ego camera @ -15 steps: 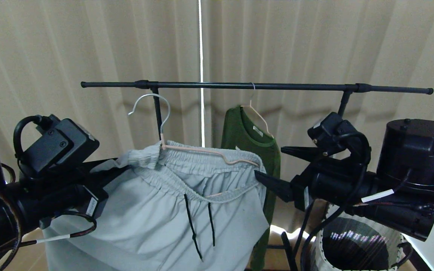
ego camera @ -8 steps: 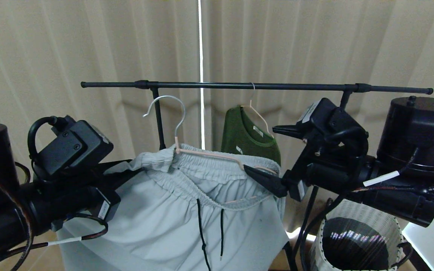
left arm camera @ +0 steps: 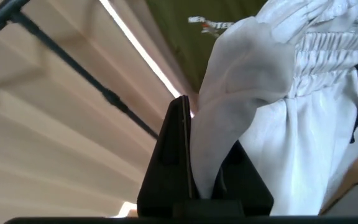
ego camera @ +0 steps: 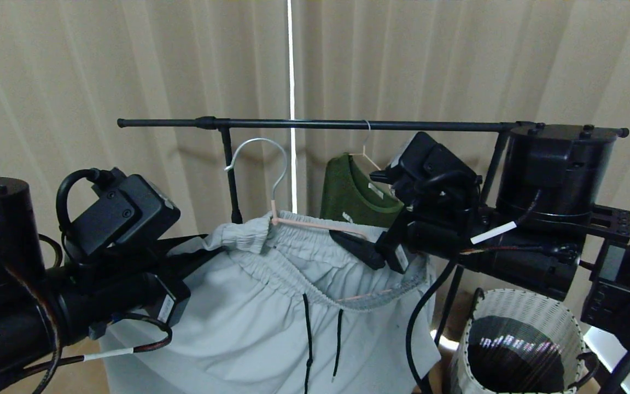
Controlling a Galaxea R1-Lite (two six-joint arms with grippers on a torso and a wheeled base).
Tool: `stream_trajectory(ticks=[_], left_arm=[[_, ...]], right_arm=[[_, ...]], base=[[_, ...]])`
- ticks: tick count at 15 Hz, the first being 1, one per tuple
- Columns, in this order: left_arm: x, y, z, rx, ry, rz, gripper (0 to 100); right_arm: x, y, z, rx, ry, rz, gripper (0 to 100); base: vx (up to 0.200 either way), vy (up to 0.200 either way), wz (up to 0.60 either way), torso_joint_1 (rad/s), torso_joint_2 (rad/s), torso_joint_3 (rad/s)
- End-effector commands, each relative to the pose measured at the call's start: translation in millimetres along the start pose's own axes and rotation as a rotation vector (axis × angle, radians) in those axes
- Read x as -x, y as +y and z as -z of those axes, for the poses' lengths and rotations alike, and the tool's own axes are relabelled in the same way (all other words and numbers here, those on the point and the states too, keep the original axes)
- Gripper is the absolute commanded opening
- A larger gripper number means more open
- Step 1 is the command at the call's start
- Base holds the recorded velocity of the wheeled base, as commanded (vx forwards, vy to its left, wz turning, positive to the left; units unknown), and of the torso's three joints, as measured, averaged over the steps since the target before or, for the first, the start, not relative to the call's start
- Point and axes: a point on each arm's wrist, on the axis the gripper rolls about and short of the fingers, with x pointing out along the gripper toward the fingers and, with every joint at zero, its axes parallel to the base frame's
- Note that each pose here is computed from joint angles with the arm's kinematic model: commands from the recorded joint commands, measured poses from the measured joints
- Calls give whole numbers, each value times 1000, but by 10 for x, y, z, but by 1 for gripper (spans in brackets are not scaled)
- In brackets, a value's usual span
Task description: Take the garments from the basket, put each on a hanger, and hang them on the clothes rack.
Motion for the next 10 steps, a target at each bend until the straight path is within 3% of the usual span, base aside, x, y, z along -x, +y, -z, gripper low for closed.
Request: stream_trajectory(ticks=[1, 5, 7, 8, 10], left_arm=[[-8, -32, -11, -3, -4, 15, 0], [-11, -6, -57, 1, -79, -22, 0], [-9, -21, -27, -1, -75, -20, 0], [-12, -29, -9, -1, -68, -17, 0], [-12, -29, -9, -1, -68, -17, 0]], right_arm=[[-134, 25, 61, -1, 21, -10, 100], [-145, 30, 73, -1, 19, -11, 100], [-142, 25, 61, -1, 15, -9, 100], [-142, 27, 65, -1, 17, -10, 0], [-138, 29, 56, 0, 12, -9, 0]], base=[[0, 0, 0, 0, 0, 0], [0, 0, 0, 0, 0, 0], [0, 0, 0, 0, 0, 0], [0, 0, 0, 0, 0, 0], [0, 0, 0, 0, 0, 0]])
